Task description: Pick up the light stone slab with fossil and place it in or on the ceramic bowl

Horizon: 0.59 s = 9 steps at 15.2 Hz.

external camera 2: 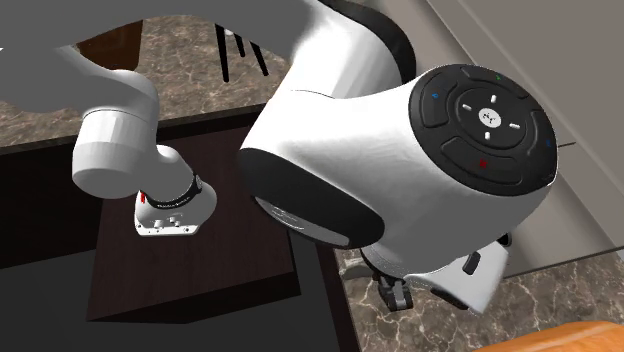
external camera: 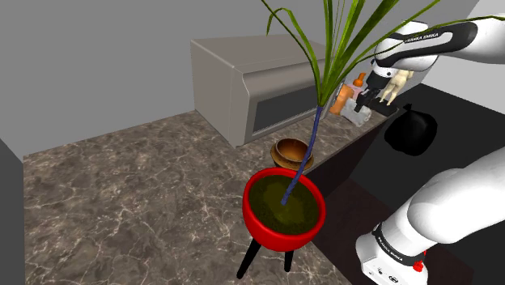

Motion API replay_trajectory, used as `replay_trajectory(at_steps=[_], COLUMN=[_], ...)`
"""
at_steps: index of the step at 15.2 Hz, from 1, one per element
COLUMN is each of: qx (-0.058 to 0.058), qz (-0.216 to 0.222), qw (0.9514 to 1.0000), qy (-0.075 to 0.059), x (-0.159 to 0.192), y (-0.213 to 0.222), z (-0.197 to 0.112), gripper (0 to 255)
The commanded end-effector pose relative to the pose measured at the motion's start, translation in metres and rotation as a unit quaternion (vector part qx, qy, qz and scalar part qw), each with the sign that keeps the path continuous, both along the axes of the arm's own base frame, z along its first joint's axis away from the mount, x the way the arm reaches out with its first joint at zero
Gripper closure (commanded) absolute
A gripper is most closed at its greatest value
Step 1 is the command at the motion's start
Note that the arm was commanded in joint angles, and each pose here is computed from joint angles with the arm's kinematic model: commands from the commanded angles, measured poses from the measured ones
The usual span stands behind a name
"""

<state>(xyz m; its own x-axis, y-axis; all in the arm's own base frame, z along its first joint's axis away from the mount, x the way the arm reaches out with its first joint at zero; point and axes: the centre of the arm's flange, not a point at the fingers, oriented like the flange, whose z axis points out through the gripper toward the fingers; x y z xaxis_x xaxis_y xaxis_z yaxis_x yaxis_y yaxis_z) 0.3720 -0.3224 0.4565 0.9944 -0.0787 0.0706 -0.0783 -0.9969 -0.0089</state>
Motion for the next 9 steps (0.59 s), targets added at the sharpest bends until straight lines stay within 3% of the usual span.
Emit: replay_trajectory(at_steps=[1,9], qx=[0.000,0.000], qz=[0.000,0.000], qw=[1.0000,1.0000], qy=[0.000,0.000], x=[0.000,0.000], y=[0.001,0.001], z=[0.012,0.054], gripper=[255,255])
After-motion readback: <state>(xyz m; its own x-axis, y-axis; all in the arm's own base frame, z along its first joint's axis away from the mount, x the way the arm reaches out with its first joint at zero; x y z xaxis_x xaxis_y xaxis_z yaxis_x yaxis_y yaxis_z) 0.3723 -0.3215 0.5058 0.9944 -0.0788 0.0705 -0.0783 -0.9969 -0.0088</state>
